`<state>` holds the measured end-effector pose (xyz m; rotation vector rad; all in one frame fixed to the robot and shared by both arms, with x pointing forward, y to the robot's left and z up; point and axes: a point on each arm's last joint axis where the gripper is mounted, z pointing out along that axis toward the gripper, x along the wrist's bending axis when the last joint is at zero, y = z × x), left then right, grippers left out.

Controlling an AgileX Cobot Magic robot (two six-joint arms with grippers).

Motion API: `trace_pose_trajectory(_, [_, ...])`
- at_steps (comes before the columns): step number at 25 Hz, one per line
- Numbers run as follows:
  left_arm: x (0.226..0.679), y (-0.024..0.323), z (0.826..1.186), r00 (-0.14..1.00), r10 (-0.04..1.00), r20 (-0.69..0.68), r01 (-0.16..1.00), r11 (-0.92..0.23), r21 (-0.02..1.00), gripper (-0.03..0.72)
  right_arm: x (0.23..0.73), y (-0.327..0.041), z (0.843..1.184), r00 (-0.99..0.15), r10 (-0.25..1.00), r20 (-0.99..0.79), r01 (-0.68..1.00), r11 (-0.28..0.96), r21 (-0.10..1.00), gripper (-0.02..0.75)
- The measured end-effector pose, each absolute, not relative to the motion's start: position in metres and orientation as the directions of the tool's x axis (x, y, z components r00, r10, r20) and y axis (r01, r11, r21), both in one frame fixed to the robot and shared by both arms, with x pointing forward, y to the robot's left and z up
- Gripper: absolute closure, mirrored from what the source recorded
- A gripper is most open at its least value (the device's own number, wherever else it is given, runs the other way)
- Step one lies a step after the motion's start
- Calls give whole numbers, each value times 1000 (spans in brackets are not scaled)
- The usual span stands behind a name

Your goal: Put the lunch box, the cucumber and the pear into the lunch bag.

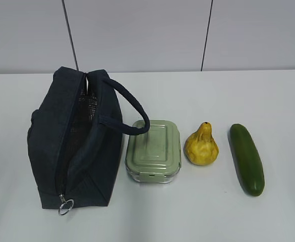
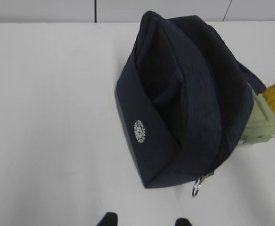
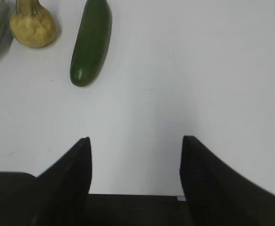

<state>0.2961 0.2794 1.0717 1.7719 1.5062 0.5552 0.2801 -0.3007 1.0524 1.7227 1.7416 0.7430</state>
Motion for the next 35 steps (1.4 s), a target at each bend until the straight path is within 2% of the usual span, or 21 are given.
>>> trace_pose_trajectory(9, [371, 270, 1089, 183, 965, -188, 729, -5, 685, 449, 354, -295, 1057, -1, 1000, 8, 780, -4, 626, 285])
trace_pose_trajectory(14, [401, 261, 1105, 254, 946, -202, 727, -49, 685, 442, 404, -289, 1070, 1, 999, 43, 804, -27, 594, 288])
trace_pose_trajectory(19, [427, 250, 1109, 333, 911, -245, 731, -85, 677, 379, 458, -283, 1076, -20, 998, 65, 837, -19, 546, 289])
trace_pose_trajectory(24, [446, 246, 1101, 342, 901, -266, 756, -96, 648, 346, 508, -276, 1065, -44, 994, 102, 875, -11, 483, 276])
trace_pose_trajectory(30, [461, 244, 1088, 317, 901, -296, 782, -72, 619, 342, 566, -270, 1043, -61, 992, 111, 917, 12, 399, 176])
trace_pose_trajectory(35, [469, 243, 1082, 302, 903, -307, 791, -57, 610, 341, 606, -267, 1017, -57, 991, 121, 945, 14, 328, 167])
